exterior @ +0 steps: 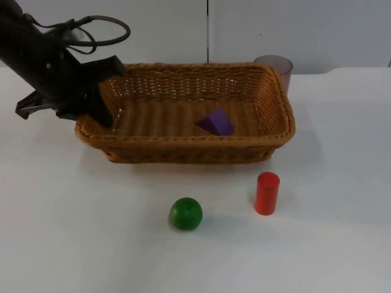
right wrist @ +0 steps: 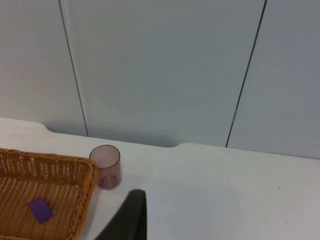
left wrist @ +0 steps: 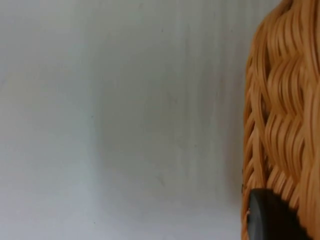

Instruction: Pick up the basket with the left hand and place the triangular block into the basket with the right hand.

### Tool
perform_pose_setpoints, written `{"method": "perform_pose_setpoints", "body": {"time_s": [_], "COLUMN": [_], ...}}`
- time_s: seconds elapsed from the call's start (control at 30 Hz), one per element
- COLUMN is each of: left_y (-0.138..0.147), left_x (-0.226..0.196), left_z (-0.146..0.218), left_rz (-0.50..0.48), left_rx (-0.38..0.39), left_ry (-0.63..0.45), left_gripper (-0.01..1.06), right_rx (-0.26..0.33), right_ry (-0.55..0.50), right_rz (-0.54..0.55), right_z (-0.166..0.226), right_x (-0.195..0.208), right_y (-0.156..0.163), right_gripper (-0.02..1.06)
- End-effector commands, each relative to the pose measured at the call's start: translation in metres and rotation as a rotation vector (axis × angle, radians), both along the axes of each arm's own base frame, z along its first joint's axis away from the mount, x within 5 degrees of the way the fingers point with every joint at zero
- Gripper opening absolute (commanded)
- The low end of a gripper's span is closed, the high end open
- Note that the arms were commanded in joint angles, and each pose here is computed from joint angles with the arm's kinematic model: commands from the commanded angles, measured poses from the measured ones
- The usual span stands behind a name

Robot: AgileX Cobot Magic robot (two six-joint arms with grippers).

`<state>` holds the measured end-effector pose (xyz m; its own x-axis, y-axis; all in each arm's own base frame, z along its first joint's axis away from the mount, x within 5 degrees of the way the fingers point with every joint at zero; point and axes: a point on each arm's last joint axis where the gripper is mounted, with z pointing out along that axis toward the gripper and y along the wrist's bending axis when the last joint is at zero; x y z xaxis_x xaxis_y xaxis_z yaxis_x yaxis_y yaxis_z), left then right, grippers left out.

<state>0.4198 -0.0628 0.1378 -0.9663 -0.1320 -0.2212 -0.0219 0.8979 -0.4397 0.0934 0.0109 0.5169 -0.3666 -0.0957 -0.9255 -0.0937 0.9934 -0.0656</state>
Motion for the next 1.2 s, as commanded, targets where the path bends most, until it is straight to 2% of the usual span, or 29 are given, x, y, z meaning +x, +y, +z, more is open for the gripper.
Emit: {"method": "perform_pose_setpoints", "body": {"time_s": [0.0,0.33,0.43,0.57,0.73,0.9,1.03,1.1,1.17], "left_y": [-0.001,-0.001,0.001,0.004,0.016,0.031,0.033,0.031,0.03], "left_x": [0.001,-0.005,-0.006,-0.007,-0.007,-0.009,-0.006,-0.004,-0.003], "left_z": [0.014,0.033,0.031,0.031,0.028,0.02,0.02,0.011,0.005], "left_rz": [0.02,-0.006,-0.036,-0.082,-0.027,0.003,0.019,0.043,0.043], "left_rx": [-0.043,-0.035,-0.002,0.003,-0.037,-0.03,-0.022,-0.063,-0.068], "left_ry": [-0.016,-0.039,-0.032,-0.042,-0.045,-0.044,-0.07,-0.053,-0.041], "left_gripper": [0.0,0.0,0.0,0.0,0.0,0.0,0.0,0.0,0.0], "right_rx": [-0.003,-0.004,-0.004,-0.009,-0.009,-0.022,-0.027,-0.021,-0.018], "right_ry": [-0.002,-0.002,-0.002,-0.002,-0.002,-0.007,-0.008,0.0,0.001], "right_rz": [-0.012,-0.012,-0.012,-0.01,-0.01,-0.023,-0.025,-0.02,-0.021], "right_z": [0.0,0.0,0.0,0.0,0.0,0.0,0.0,0.0,0.0], "right_x": [-0.002,-0.002,-0.002,-0.002,-0.002,-0.001,0.002,0.005,0.005], "right_y": [-0.002,-0.002,-0.002,-0.002,-0.002,-0.003,-0.002,0.0,0.0], "right_gripper": [1.05,1.05,1.05,1.05,1.05,1.05,1.05,1.05,1.05]}}
